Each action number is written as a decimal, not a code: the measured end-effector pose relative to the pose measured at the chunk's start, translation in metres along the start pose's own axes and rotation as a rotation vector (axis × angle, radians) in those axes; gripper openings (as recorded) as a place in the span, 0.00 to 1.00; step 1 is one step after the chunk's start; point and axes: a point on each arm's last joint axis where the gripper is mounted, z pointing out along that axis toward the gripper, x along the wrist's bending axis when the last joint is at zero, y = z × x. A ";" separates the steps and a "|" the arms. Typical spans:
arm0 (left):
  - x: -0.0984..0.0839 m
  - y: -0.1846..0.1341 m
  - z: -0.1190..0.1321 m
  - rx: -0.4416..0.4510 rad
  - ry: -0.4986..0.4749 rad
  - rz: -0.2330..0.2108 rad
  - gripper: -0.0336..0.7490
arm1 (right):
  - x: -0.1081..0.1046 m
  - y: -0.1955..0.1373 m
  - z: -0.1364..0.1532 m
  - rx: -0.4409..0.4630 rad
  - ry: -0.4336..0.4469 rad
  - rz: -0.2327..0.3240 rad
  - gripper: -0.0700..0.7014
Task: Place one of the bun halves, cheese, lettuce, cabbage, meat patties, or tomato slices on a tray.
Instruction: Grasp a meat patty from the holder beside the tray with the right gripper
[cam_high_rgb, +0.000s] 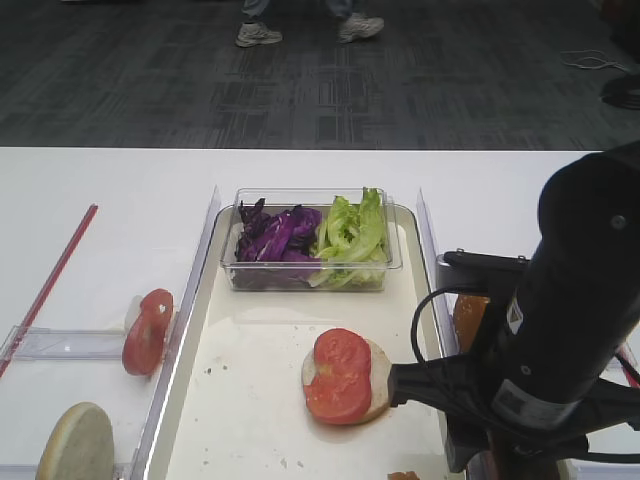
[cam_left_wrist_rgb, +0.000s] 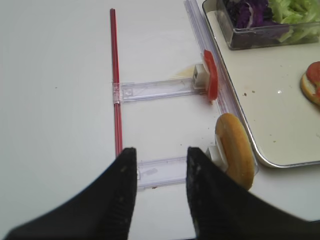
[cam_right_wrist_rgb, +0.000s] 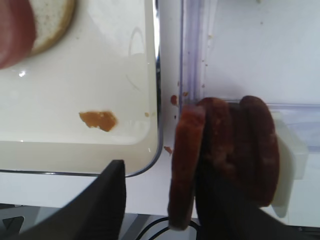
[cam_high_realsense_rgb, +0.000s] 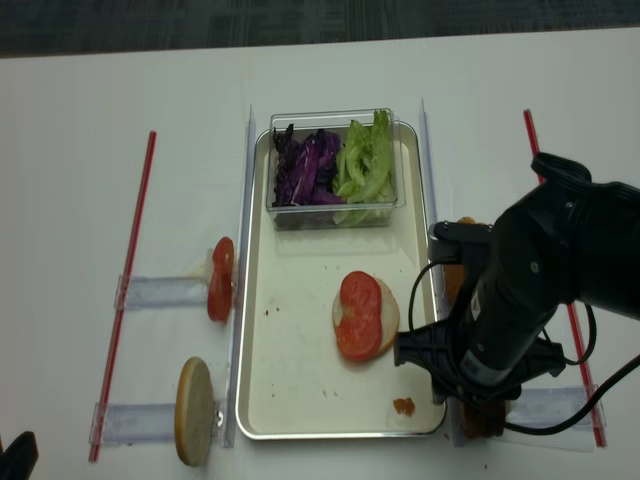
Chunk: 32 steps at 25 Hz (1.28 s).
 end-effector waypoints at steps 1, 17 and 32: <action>0.000 0.000 0.000 0.000 0.000 0.000 0.34 | 0.000 0.000 0.000 -0.001 -0.002 -0.002 0.55; 0.000 0.000 0.000 0.000 0.000 0.000 0.34 | -0.003 0.000 0.000 -0.005 -0.034 -0.024 0.23; 0.000 0.000 0.000 0.000 0.000 0.000 0.34 | -0.005 -0.004 -0.011 -0.020 -0.022 -0.033 0.22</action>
